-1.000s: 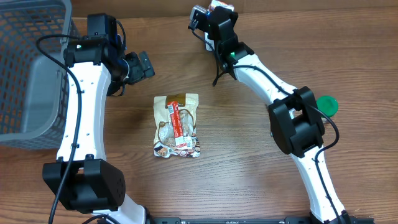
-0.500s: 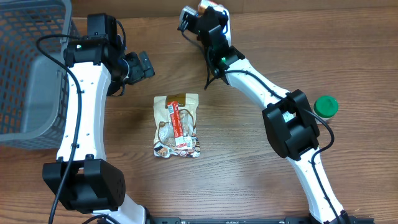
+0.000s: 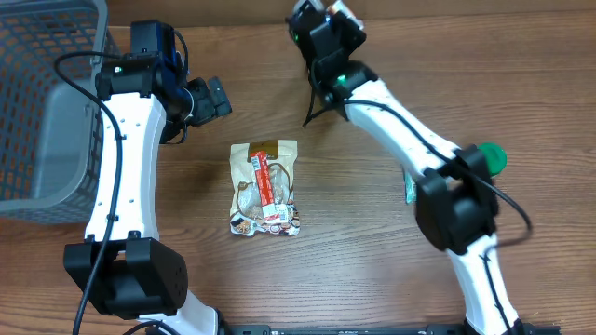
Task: Scan the item barcode
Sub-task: 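Hold the orange pack in front of the scanner, then carry the orange pack right and lower it beside the teal pack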
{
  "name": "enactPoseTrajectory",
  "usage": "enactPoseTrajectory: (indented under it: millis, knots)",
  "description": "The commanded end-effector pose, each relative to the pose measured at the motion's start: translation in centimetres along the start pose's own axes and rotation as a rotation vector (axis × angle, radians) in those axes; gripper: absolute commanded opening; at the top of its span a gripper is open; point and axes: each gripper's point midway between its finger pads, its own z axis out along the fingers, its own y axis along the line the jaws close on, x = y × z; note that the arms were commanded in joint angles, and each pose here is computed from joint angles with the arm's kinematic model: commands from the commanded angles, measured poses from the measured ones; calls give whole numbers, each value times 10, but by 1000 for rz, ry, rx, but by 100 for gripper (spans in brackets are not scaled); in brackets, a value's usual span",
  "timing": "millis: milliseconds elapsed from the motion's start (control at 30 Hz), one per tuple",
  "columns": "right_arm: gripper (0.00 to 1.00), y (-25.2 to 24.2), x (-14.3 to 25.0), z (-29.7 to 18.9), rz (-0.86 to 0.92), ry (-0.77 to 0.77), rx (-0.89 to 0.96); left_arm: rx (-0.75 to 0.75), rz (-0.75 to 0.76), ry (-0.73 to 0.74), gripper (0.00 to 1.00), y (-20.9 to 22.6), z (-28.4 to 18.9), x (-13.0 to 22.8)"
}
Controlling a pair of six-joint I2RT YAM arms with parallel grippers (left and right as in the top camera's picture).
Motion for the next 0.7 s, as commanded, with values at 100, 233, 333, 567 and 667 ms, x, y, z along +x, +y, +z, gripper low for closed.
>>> enactPoseTrajectory:
  millis: [100, 233, 333, 567, 667]
  knots:
    - [4, -102, -4, -75, 432, 36, -11, 12, 21, -32, 100, -4, -11, -3]
    - [4, -108, 41, -94, 571, 209, -141, 11, 20, -32, 99, -4, -11, -3]
    - [4, -93, 88, -106, 609, 417, -296, 12, 20, -31, 100, -4, -11, -3]
    - [4, -62, 190, -130, 574, 871, -509, 11, 20, -32, 100, -4, -11, -3]
    - [4, -55, 224, -127, 560, 971, -498, 12, 20, -31, 100, -4, -11, -3]
